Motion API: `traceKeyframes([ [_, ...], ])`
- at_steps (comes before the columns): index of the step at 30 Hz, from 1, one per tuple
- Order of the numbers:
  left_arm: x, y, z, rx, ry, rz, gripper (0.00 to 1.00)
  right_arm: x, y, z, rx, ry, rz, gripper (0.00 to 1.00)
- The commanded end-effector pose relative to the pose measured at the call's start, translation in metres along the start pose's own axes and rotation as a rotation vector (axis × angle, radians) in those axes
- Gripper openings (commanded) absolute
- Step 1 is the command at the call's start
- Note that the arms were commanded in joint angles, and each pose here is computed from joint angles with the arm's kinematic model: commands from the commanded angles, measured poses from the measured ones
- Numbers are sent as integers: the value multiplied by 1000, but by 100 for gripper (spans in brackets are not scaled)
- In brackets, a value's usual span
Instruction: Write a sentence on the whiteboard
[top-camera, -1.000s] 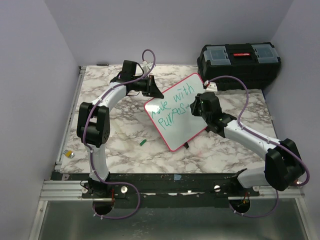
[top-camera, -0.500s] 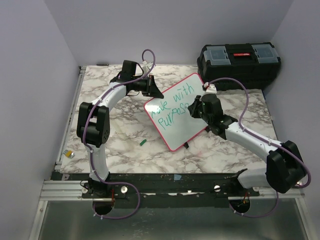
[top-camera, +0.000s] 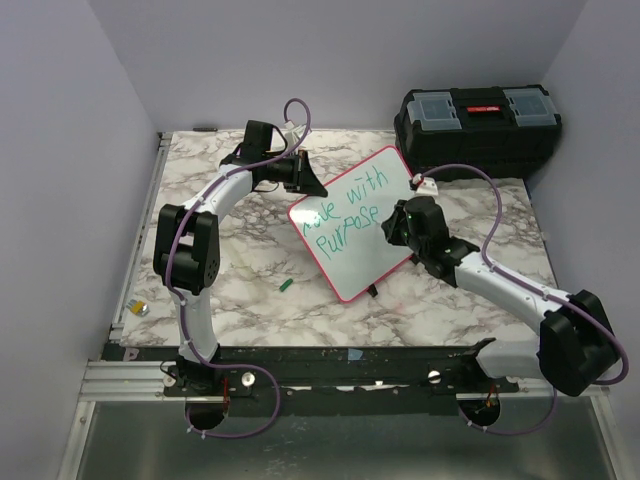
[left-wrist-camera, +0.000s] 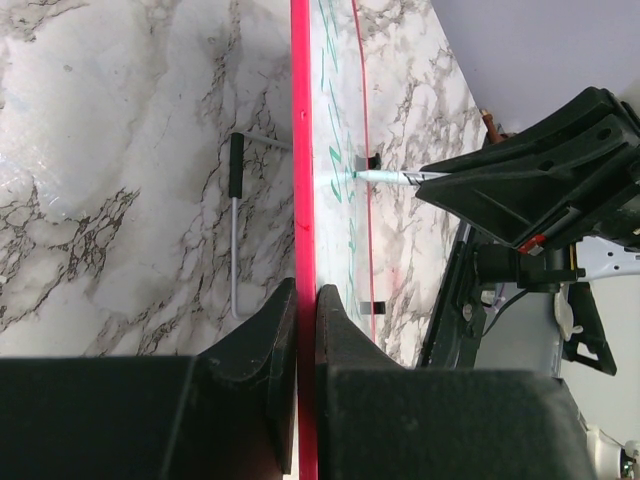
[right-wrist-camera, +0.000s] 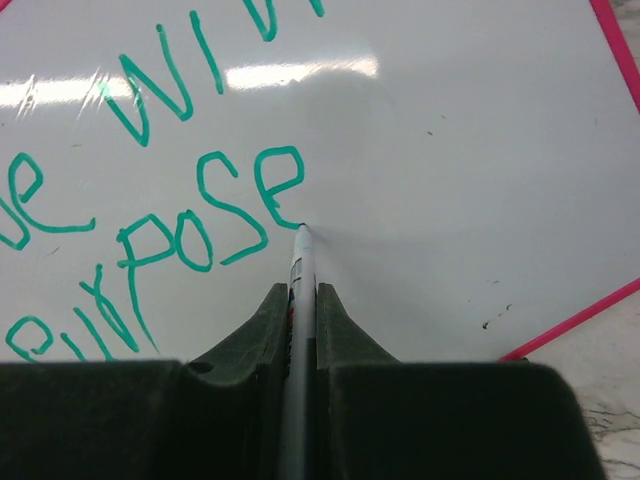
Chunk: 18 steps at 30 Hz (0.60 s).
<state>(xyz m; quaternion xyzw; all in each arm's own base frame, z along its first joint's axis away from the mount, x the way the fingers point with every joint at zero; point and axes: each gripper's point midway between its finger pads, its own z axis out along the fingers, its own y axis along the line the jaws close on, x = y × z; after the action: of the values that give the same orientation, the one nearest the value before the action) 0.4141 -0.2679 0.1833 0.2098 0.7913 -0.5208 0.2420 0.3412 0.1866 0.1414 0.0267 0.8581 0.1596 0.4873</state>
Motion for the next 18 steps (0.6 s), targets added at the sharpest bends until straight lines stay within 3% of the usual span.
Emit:
traceKeyframes([
  [1, -17, 1, -6, -21, -55, 156, 0, 17, -29, 1, 148, 60, -34, 1],
  [5, -18, 0, -6, -20, -58, 160, 0, 0, -33, 3, 206, 25, -43, 1],
  [18, -20, -2, -6, -10, -61, 162, 0, -77, -5, -25, 125, -146, -65, 1],
])
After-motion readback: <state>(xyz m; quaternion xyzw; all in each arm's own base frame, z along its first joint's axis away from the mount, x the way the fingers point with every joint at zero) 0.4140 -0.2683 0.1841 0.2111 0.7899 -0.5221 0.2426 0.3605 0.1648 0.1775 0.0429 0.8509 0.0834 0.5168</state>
